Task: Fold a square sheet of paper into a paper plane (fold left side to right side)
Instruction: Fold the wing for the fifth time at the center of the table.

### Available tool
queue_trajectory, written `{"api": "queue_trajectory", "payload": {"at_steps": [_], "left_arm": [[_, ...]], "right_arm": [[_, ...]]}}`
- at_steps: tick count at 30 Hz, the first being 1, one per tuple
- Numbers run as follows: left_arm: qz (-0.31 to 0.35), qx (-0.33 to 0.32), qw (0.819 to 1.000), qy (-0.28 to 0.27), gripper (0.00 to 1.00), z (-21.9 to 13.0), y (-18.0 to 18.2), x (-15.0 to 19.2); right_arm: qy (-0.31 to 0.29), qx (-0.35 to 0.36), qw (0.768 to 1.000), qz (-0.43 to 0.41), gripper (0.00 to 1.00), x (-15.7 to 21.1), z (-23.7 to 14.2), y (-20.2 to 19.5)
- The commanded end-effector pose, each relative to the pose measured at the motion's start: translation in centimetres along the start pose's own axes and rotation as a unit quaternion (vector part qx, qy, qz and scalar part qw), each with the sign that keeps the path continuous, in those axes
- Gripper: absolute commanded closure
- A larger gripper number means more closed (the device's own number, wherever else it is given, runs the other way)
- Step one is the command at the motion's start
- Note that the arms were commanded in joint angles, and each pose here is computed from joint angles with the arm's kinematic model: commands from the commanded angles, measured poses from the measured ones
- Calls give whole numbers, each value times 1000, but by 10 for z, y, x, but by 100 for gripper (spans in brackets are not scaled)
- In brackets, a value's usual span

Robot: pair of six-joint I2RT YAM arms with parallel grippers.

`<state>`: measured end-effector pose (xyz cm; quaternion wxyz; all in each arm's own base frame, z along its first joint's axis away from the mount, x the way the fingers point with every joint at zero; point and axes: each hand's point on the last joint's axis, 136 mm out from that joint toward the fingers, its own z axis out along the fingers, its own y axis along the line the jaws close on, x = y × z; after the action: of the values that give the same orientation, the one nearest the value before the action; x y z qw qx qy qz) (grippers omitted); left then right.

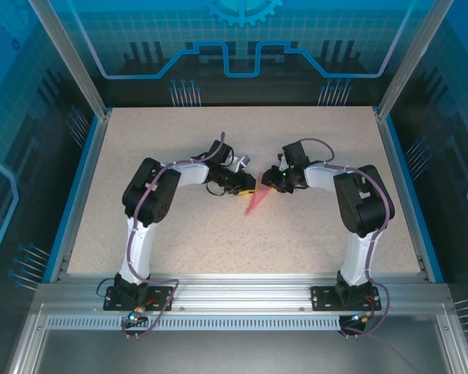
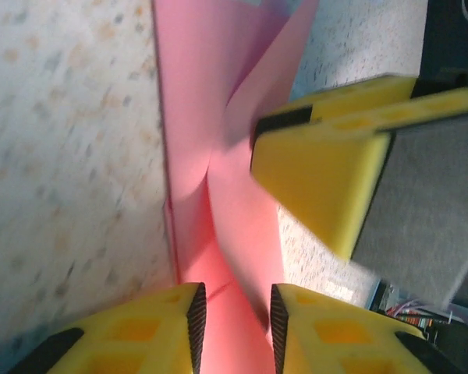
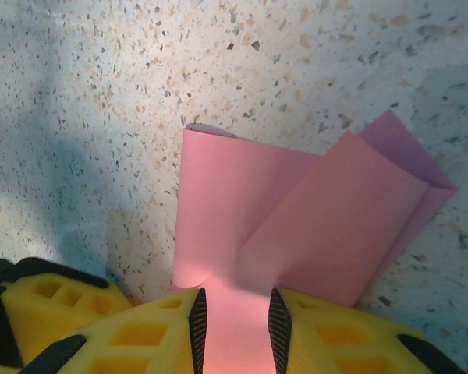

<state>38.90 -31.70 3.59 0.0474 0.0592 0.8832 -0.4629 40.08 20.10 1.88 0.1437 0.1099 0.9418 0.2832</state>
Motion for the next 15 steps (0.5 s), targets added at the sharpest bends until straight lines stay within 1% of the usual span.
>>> {"api": "queue_trajectory", "payload": {"at_steps": [1, 4, 8, 11, 15], "left_arm": [[23, -9, 999, -38, 66, -33, -15, -7], [26, 2, 999, -35, 66, -43, -28, 4], [30, 17, 999, -8, 69, -43, -50, 27], [31, 30, 999, 24, 70, -31, -66, 46], [29, 24, 998, 59, 70, -10, -71, 61]], "right_arm": [[44, 54, 997, 25, 69, 26, 12, -33], [45, 48, 997, 26, 69, 26, 13, -32], [46, 46, 998, 25, 69, 26, 14, -31], [46, 47, 998, 23, 69, 27, 15, -31], [49, 47, 997, 24, 69, 28, 16, -32]]}}
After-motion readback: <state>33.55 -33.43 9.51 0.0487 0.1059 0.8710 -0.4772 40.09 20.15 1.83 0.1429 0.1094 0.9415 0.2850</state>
